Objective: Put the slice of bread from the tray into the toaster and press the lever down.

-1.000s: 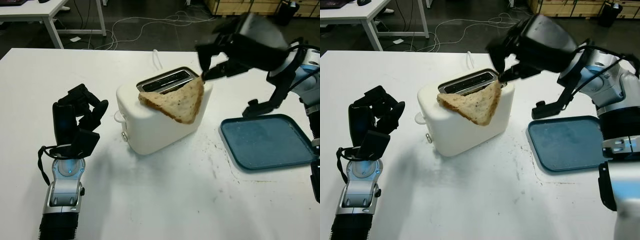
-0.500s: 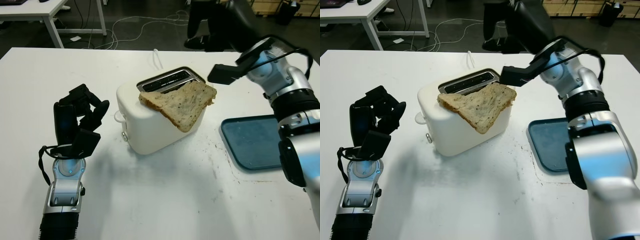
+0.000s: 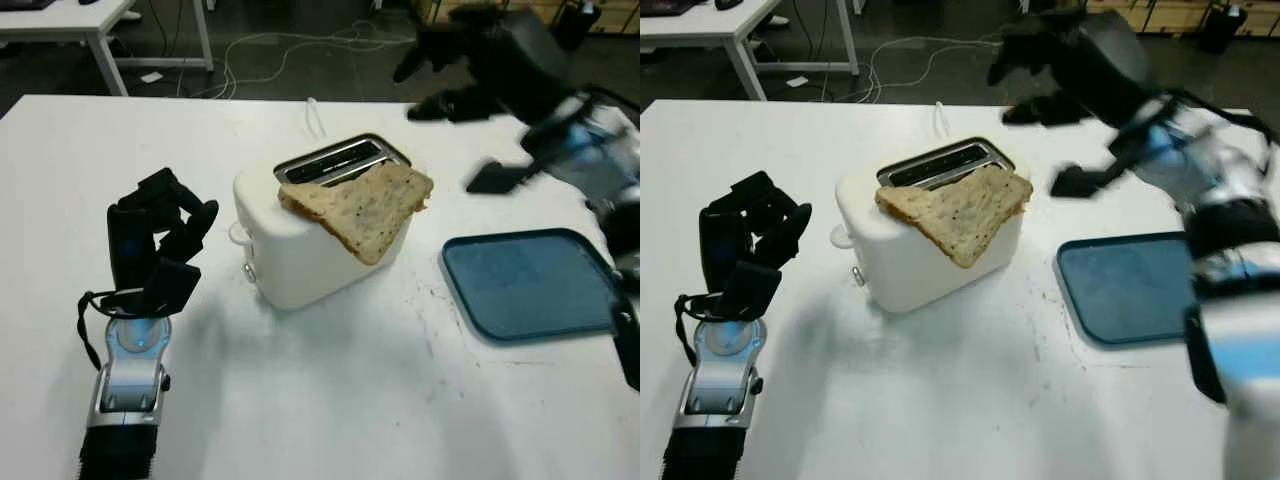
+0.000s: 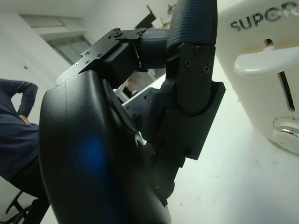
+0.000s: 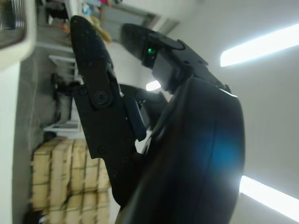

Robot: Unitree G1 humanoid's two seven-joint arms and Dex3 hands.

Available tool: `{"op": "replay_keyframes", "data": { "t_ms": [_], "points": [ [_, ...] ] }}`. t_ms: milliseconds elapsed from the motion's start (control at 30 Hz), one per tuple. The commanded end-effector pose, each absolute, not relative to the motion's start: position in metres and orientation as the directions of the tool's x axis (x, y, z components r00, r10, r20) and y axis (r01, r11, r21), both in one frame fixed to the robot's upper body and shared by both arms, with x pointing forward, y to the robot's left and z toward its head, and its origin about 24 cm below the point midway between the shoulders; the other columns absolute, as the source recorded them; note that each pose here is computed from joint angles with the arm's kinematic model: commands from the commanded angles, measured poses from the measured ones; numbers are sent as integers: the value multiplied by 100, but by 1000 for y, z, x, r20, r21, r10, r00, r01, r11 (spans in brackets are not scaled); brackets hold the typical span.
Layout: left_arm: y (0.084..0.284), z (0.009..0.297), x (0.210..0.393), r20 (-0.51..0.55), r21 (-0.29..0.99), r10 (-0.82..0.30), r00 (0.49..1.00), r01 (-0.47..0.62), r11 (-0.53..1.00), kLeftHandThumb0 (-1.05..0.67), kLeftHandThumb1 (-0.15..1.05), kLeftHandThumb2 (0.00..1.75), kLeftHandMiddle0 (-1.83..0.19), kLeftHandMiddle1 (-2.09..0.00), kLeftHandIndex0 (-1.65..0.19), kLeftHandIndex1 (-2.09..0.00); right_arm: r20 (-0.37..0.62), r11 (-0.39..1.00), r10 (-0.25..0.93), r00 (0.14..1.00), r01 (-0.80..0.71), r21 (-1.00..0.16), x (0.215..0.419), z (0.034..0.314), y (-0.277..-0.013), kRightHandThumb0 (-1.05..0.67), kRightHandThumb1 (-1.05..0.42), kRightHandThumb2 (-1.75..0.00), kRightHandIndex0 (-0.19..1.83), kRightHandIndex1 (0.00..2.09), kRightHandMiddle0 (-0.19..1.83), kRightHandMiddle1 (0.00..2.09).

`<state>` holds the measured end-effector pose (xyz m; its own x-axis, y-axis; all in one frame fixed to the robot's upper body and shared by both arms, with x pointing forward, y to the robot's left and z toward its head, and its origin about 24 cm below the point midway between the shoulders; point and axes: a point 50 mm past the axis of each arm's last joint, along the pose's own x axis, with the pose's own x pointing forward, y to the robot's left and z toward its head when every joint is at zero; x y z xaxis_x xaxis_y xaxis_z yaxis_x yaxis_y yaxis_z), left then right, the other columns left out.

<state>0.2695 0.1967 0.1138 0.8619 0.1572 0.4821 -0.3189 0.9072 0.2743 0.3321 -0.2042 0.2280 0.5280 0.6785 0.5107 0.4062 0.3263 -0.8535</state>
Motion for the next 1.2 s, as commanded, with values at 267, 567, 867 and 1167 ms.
{"op": "replay_keyframes", "data": {
  "t_ms": [267, 567, 867, 1167],
  "points": [
    [195, 114, 270, 488, 276, 155, 859, -320, 906, -79, 92, 34, -131, -165, -106, -167, 563, 276, 721, 403, 578, -768, 289, 178, -209, -80, -77, 0, 45, 25, 47, 0],
    [196, 114, 270, 485, 272, 158, 860, -319, 908, -78, 92, 34, -131, -164, -105, -168, 704, 427, 659, 265, 639, -640, 286, 143, -192, -51, -92, -3, 49, 33, 62, 6],
    [196, 113, 270, 486, 266, 151, 861, -310, 913, -78, 92, 34, -130, -165, -105, -168, 771, 496, 592, 235, 648, -578, 288, 127, -183, -53, -86, 0, 47, 44, 67, 5],
    [196, 113, 269, 484, 265, 158, 861, -316, 911, -78, 92, 34, -131, -165, -106, -169, 773, 501, 596, 219, 650, -571, 290, 119, -177, -50, -90, -2, 42, 63, 69, 2]
  ]
}}
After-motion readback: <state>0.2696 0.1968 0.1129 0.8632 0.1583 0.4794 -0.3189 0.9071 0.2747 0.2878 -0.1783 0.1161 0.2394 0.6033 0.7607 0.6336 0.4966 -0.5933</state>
